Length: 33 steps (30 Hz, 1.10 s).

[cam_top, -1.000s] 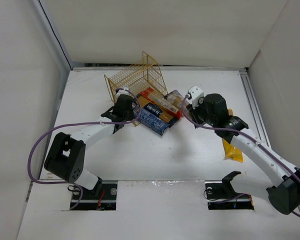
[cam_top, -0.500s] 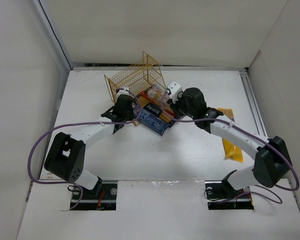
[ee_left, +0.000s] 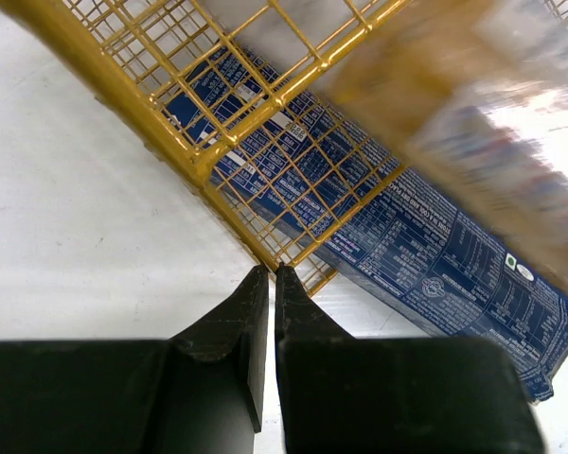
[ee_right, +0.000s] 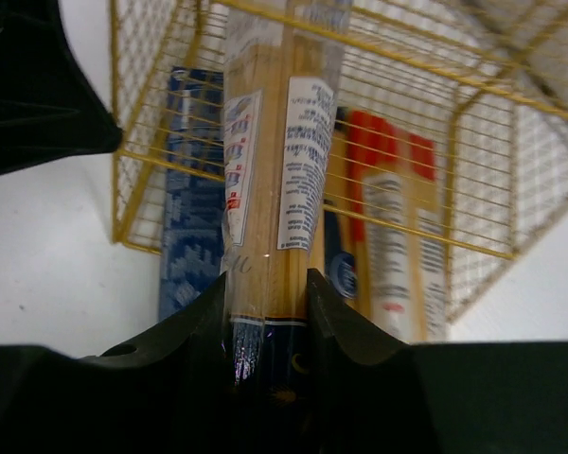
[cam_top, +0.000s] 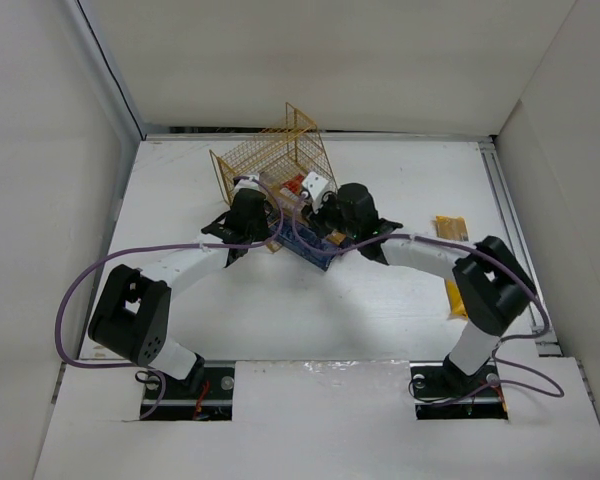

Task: Place and organize the pasta boxes and bags onto the shelf

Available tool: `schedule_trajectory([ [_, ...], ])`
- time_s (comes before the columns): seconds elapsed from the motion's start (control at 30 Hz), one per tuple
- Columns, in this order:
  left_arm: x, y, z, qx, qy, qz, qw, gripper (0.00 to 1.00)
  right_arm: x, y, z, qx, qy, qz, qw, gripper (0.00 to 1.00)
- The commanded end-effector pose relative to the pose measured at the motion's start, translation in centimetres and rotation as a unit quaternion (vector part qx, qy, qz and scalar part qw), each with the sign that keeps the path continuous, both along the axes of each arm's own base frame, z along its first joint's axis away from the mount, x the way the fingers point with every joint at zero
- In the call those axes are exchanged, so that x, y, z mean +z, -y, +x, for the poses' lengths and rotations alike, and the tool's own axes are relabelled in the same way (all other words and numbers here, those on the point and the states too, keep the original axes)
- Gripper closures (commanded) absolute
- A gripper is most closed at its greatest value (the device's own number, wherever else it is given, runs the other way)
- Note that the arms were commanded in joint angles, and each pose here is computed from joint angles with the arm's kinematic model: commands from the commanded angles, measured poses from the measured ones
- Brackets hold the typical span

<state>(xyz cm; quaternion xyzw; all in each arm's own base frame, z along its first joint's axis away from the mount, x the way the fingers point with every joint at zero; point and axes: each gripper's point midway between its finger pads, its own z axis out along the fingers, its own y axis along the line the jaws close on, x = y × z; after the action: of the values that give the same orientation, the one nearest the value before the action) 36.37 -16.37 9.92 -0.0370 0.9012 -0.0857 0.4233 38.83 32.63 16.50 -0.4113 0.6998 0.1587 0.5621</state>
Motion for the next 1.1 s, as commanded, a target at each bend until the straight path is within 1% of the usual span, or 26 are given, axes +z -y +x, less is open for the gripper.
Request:
schedule_trajectory([
  [0.0,2.7,2.7,0.7,-0.045,0.030,-0.041,0.998,1.00,10.1,-5.7,0.2,0.075,0.136,0.141,0.978,1.00],
  [0.03,2.7,2.7,0.7,-0.045,0.030,-0.041,0.998,1.00,10.4,-6.3,0.1,0.075,0.140,0.144,0.977,1.00],
  [0.07,2.7,2.7,0.7,-0.045,0.030,-0.041,0.998,1.00,9.3,-6.5,0.3,0.075,0.129,0.141,0.979,1.00],
  [0.2,3.1,2.9,0.6,-0.050,0.032,-0.046,0.997,1.00,9.5,-8.2,0.2,0.075,0.135,0.147,0.977,1.00],
  [0.23,3.1,2.9,0.6,-0.053,0.033,-0.042,0.997,1.00,8.6,-8.4,0.3,0.073,0.123,0.148,0.979,1.00],
  [0.27,3.1,2.9,0.6,-0.053,0.033,-0.042,0.997,1.00,8.6,-8.9,-0.2,0.082,0.121,0.149,0.978,0.90],
  [0.37,3.1,2.9,0.6,-0.053,0.033,-0.042,0.997,1.00,8.3,-9.5,-0.6,0.091,0.120,0.150,0.977,0.70],
  [0.4,3.1,2.9,0.6,-0.053,0.033,-0.042,0.997,1.00,8.3,-9.8,-1.0,0.096,0.119,0.150,0.977,0.56],
  [0.47,3.1,2.9,0.6,-0.050,0.032,-0.046,0.997,1.00,7.9,-9.5,-1.3,0.096,0.116,0.147,0.978,0.39],
  [0.5,3.1,2.9,0.6,-0.050,0.032,-0.046,0.997,1.00,8.4,-9.4,-1.4,0.096,0.119,0.150,0.977,0.26],
  [0.53,3.1,2.9,0.6,-0.050,0.032,-0.046,0.997,1.00,8.5,-9.1,-1.9,0.100,0.117,0.149,0.977,0.18],
  [0.57,3.1,2.9,0.6,-0.047,0.031,-0.049,0.997,1.00,8.0,-8.5,-1.8,0.096,0.107,0.140,0.980,0.12],
  [0.6,3.1,2.8,0.7,-0.044,0.033,-0.047,0.997,1.00,8.4,-8.3,-2.0,0.096,0.106,0.139,0.980,0.08],
  [0.63,3.1,2.8,0.7,-0.044,0.033,-0.047,0.997,1.00,8.1,-7.3,-1.5,0.080,0.102,0.132,0.983,0.00],
  [0.67,3.1,2.8,0.7,-0.041,0.032,-0.051,0.997,1.00,8.2,-6.6,-1.9,0.072,0.097,0.127,0.985,0.00],
  [0.73,3.1,2.8,0.7,-0.041,0.032,-0.051,0.997,1.00,8.2,-4.6,-1.2,0.045,0.096,0.121,0.987,0.00],
  [0.77,3.1,2.8,0.7,-0.041,0.032,-0.051,0.997,1.00,8.2,-3.1,-0.3,0.029,0.096,0.117,0.988,0.00],
  [0.83,3.1,2.8,0.7,-0.041,0.032,-0.051,0.997,1.00,8.4,-0.5,-0.3,0.008,0.085,0.113,0.990,0.00],
  [0.87,3.5,2.7,0.8,-0.037,0.037,-0.050,0.997,1.00,8.7,2.3,0.4,-0.027,0.074,0.105,0.991,0.00],
  [0.93,3.3,2.6,0.6,-0.037,0.033,-0.048,0.998,1.00,8.0,6.0,1.0,-0.076,0.051,0.078,0.993,0.00],
  [0.97,3.7,2.4,0.7,-0.032,0.039,-0.047,0.998,1.00,7.5,8.6,1.5,-0.120,0.040,0.059,0.990,0.00],
  [1.0,3.5,2.3,0.6,-0.032,0.035,-0.044,0.998,1.00,8.1,12.4,1.9,-0.168,0.031,0.053,0.984,0.00],
  [1.03,3.3,2.1,0.5,-0.028,0.032,-0.040,0.998,1.00,5.7,14.9,1.1,-0.195,-0.011,0.019,0.981,0.00],
  [1.07,3.8,2.2,0.7,-0.025,0.036,-0.046,0.998,1.00,5.1,17.5,0.8,-0.232,-0.022,0.002,0.973,0.00],
])
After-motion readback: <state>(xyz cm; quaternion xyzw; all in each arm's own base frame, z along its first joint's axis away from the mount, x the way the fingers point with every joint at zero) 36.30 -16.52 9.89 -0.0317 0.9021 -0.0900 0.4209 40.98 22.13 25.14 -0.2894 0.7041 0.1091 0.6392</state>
